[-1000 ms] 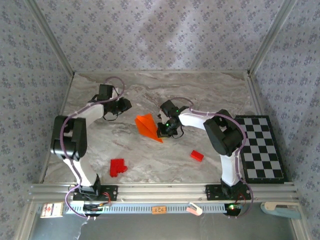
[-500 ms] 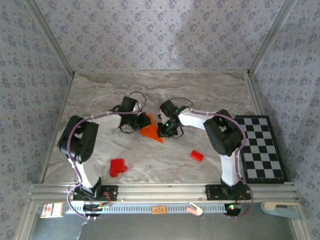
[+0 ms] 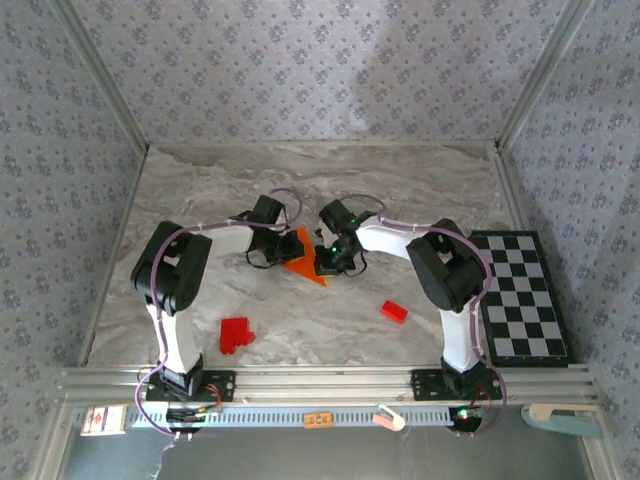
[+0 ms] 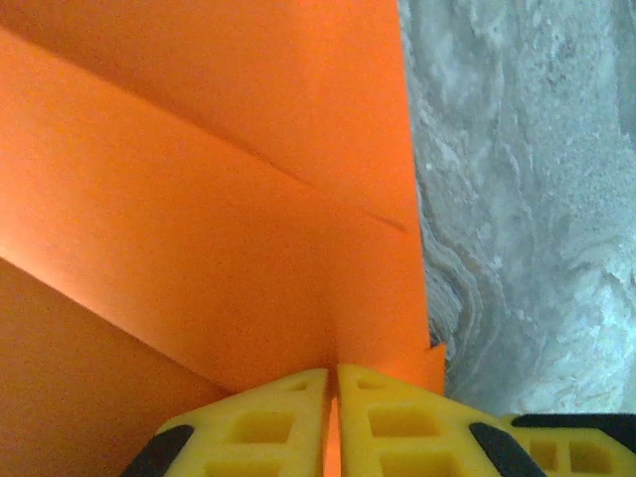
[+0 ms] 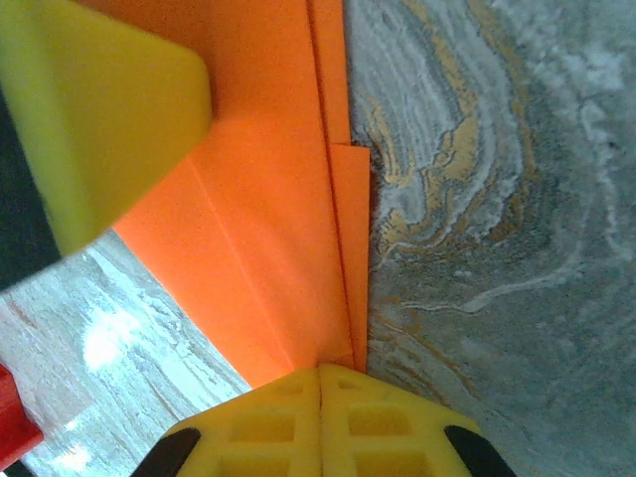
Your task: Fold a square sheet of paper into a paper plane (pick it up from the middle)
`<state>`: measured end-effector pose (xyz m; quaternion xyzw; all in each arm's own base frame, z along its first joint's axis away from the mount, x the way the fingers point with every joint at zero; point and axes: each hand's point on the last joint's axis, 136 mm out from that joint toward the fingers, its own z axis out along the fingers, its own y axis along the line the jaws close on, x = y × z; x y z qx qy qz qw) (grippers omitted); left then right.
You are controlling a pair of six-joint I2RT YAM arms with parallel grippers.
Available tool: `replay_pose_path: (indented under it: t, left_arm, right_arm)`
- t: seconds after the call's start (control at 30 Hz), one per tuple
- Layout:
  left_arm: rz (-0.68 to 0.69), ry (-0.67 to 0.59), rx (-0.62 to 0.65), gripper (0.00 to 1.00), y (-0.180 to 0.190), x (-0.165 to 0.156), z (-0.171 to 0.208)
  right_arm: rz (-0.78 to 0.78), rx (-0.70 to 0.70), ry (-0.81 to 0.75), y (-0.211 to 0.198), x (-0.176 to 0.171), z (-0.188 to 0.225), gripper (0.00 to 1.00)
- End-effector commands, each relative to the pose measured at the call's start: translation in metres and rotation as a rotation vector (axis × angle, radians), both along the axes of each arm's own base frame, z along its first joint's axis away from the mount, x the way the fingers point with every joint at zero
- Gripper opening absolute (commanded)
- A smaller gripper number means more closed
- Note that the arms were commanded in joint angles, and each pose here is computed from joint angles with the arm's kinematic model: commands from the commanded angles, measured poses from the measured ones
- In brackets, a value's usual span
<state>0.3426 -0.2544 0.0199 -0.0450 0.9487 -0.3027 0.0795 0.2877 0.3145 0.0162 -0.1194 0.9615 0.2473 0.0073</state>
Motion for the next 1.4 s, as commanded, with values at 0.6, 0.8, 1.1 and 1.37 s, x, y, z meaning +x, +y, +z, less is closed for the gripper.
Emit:
replay_pose_path:
  t: [0.6,0.8,1.1,1.37]
  left_arm:
    - [0.219,-0.180,0.147,0.15,0.112,0.108,0.034]
    - [0.300,-0.279,0.063,0.25,0.115,0.091,0.099]
    - [0.410,-0.290,-0.008,0.59,0.127,0.041,0.125]
    - [0.426,-0.222,-0.104,0.77,0.119,0.018,0.109]
  right_arm:
    - [-0.018,-0.259,0.131,-0.050,-0.035,-0.047,0.08]
    - [-0.030,0.000,-0.045,0.003,0.007,0.023,0.19]
    - [-0.047,0.193,-0.277,0.021,0.051,0.091,0.34]
    - [0.013,0.231,-0.259,0.029,0.069,0.071,0.39]
